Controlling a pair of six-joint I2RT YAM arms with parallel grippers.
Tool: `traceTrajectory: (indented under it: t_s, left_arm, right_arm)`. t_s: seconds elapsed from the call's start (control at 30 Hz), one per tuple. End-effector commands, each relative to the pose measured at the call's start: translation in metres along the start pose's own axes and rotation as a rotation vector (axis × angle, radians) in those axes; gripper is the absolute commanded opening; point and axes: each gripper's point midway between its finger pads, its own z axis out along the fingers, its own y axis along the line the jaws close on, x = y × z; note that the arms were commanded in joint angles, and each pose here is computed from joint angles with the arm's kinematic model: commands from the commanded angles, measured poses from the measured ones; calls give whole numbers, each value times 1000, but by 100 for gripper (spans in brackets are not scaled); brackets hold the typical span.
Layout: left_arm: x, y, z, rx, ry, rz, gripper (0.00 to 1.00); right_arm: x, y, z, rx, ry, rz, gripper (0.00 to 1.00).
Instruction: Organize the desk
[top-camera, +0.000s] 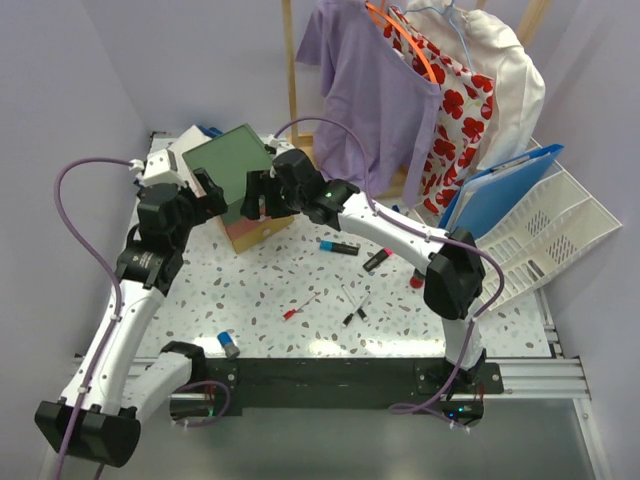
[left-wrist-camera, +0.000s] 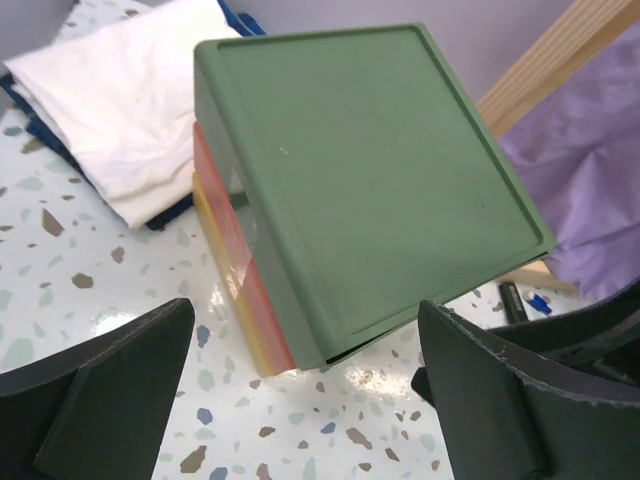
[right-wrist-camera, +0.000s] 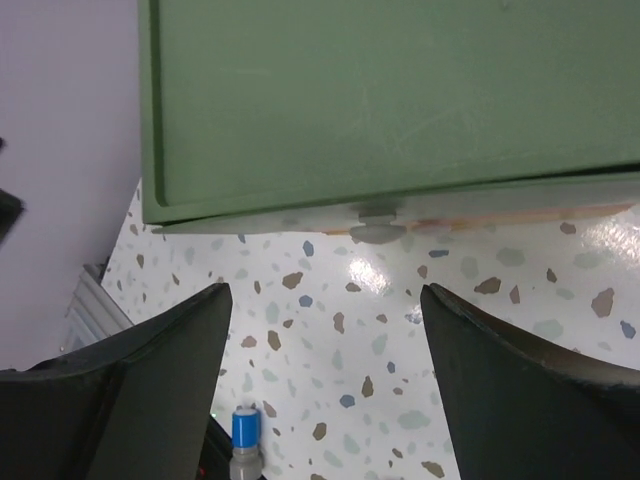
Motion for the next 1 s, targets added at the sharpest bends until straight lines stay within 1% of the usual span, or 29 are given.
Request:
traceTrajectory:
  t_s: [0.0,0.1,0.13,0.27,0.3,0.43,0.5,0.67,0.9,0.93,0.97]
  left_arm:
    - [-8,-21,1,130,-2,-109,100]
    - [0,-12,14,95,43,-162,99]
    - [4,-10,17,89,60,-173,98]
    - [9,-4,27,84,79,-224,94]
    - [12,-4,30,85,86,-226,91]
    - [14,-2,34,77,96,-228,86]
    - [18,-1,37,72,106,-229,82]
    - [26,5,44,47,122,-220,75]
    - [37,9,55,31,148,-208,63]
    - [37,9,55,32,147,-208,62]
    - [39,10,55,29,152,-203,61]
  right_arm:
    - [-30,13,3,-64,-69,-4,74]
    - [-27,12,9,-80,-53,0,65]
    - [-26,13,10,-83,-50,-2,64]
    - [-29,11,13,-77,-60,-5,63]
    - [-31,10,13,-74,-63,-6,63]
    - [-39,11,15,-73,-82,-19,63]
    - [-40,8,18,-66,-81,-16,62]
    - [-48,4,20,-71,-91,-18,58]
    - [-45,4,23,-97,-80,-20,46]
    - [-47,4,23,-102,-82,-20,41]
    - [-46,5,23,-109,-78,-20,38]
